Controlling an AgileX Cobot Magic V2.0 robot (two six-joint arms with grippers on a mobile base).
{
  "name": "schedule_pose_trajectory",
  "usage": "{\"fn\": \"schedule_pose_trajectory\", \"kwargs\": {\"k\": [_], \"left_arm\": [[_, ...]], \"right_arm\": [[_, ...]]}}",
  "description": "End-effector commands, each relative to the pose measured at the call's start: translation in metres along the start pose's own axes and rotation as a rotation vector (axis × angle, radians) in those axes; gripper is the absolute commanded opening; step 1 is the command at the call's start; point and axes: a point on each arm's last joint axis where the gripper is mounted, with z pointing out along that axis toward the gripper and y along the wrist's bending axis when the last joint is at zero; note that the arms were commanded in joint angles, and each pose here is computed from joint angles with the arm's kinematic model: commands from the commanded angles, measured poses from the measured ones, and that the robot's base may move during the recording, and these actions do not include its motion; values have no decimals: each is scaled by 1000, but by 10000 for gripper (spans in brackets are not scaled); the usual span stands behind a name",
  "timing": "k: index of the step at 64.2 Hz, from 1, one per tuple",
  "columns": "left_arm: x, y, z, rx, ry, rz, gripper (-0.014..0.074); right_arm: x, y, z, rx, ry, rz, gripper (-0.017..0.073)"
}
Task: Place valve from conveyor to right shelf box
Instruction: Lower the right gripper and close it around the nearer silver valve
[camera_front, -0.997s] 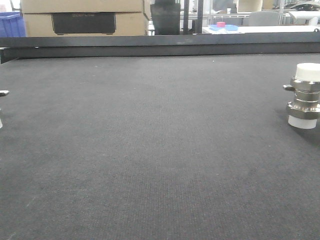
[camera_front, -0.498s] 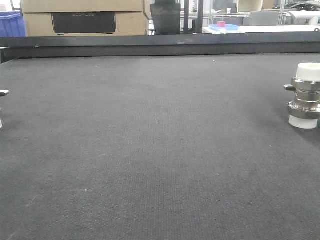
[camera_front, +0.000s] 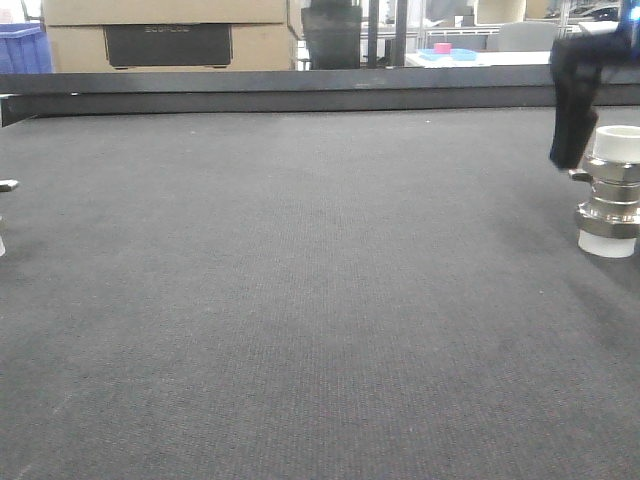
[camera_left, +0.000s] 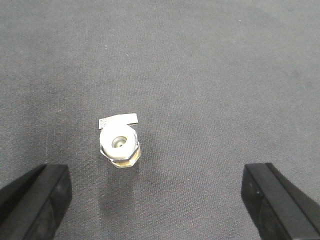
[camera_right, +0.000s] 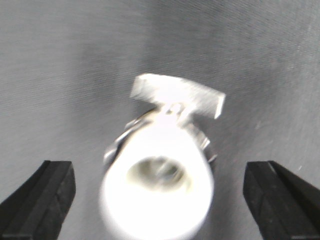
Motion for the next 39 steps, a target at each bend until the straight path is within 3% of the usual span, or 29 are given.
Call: {"fn": "schedule_pose_trajectory", "kwargs": {"k": [1,39], "left_arm": [[-2,-1,-2,5,-7,6,598],[-2,-1,-2,5,-5,6,598]], "right_arm": [[-6,-6,7,31,-21,3,568],[-7,-7,24,29,26,8,568]]}}
